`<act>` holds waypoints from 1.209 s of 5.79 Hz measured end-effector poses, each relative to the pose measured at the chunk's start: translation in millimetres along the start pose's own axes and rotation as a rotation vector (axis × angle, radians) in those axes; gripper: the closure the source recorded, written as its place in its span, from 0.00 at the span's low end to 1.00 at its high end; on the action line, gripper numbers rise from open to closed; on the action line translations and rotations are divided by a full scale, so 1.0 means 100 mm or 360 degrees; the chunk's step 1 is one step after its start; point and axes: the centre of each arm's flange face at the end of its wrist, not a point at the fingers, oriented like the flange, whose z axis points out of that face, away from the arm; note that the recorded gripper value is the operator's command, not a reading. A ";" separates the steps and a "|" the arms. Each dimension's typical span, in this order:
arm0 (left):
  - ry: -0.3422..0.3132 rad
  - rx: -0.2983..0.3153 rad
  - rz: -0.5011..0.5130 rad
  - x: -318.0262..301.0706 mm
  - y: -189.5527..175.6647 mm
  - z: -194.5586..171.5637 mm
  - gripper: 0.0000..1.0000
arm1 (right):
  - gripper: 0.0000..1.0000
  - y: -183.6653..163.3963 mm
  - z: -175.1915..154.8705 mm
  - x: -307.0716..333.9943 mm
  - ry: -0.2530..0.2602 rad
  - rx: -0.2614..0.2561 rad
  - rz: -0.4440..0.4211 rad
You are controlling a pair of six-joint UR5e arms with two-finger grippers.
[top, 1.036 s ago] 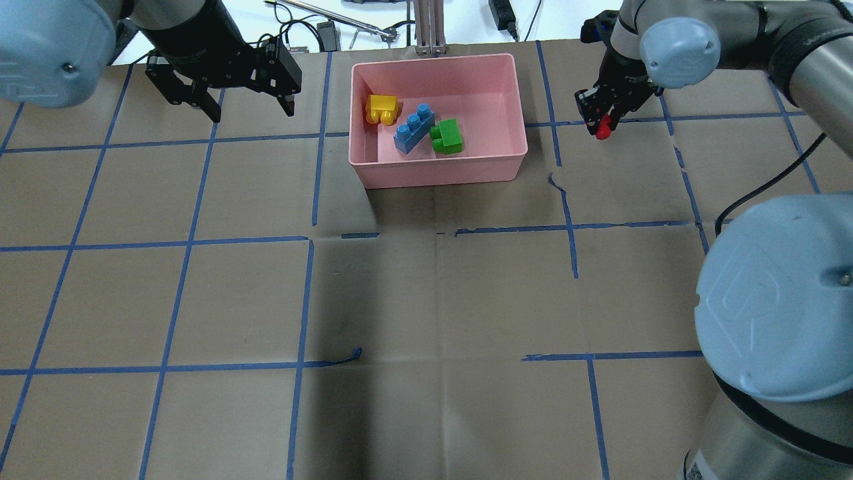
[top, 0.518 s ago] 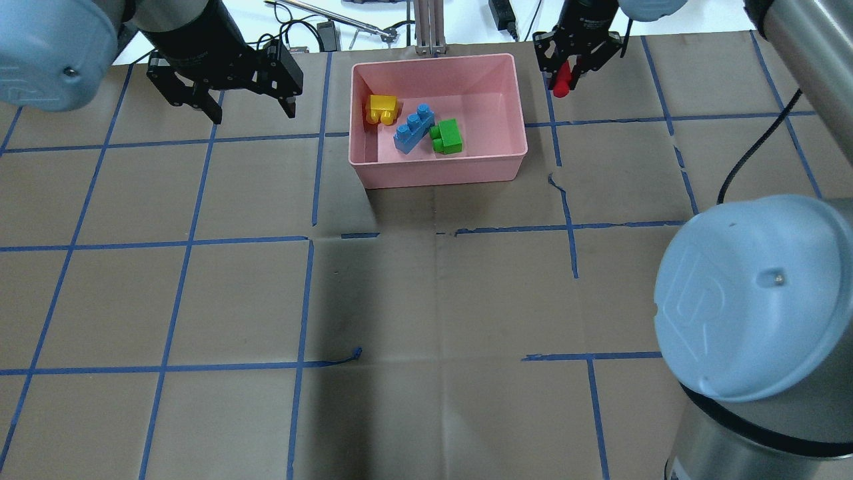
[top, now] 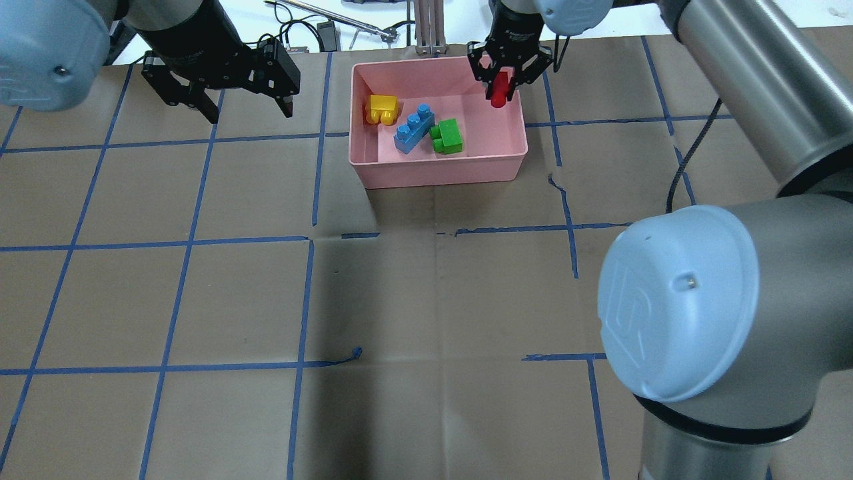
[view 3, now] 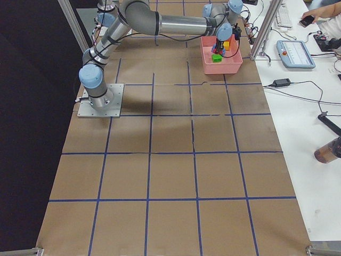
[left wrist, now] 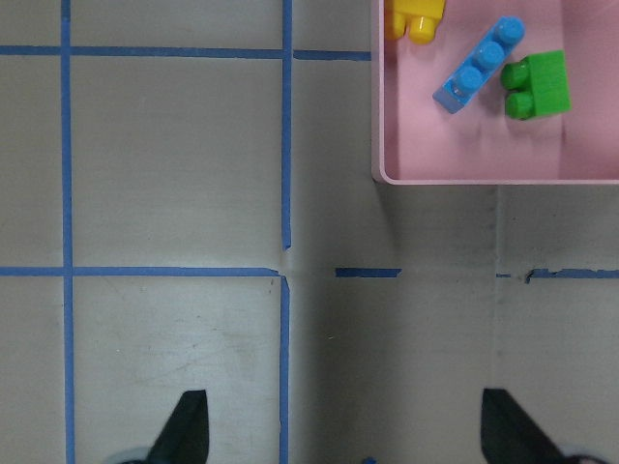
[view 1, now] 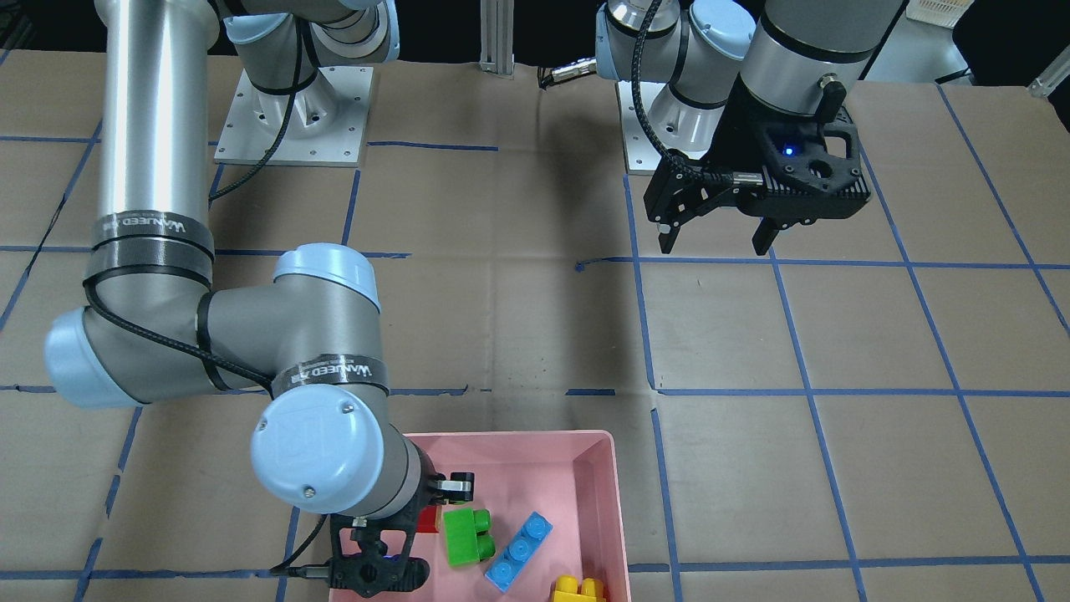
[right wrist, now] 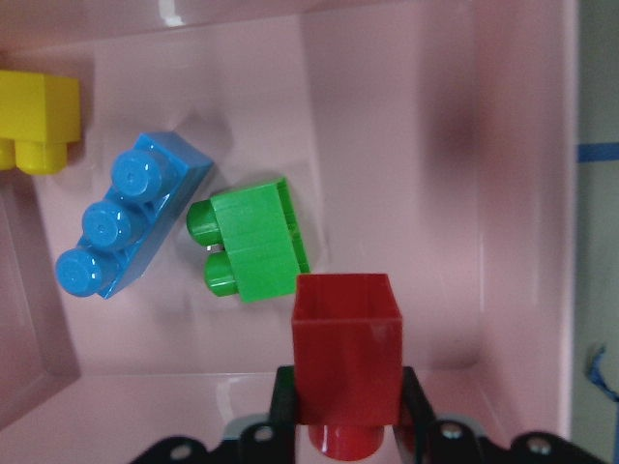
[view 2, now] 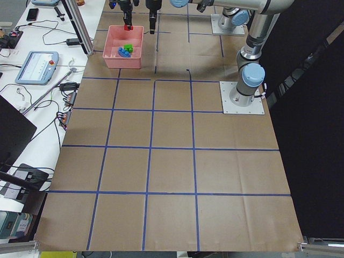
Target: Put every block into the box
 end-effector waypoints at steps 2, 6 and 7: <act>-0.0001 0.0002 0.0001 0.00 0.01 0.00 0.01 | 0.00 -0.01 -0.03 0.02 0.0018 0.0034 -0.0004; -0.0001 0.0012 -0.0011 -0.01 0.00 -0.03 0.01 | 0.01 0.38 -1.42 0.93 0.0112 0.0097 -0.0018; -0.0001 0.0014 -0.0012 -0.01 0.00 -0.04 0.01 | 0.01 0.65 -1.74 1.25 0.0117 0.0089 -0.0074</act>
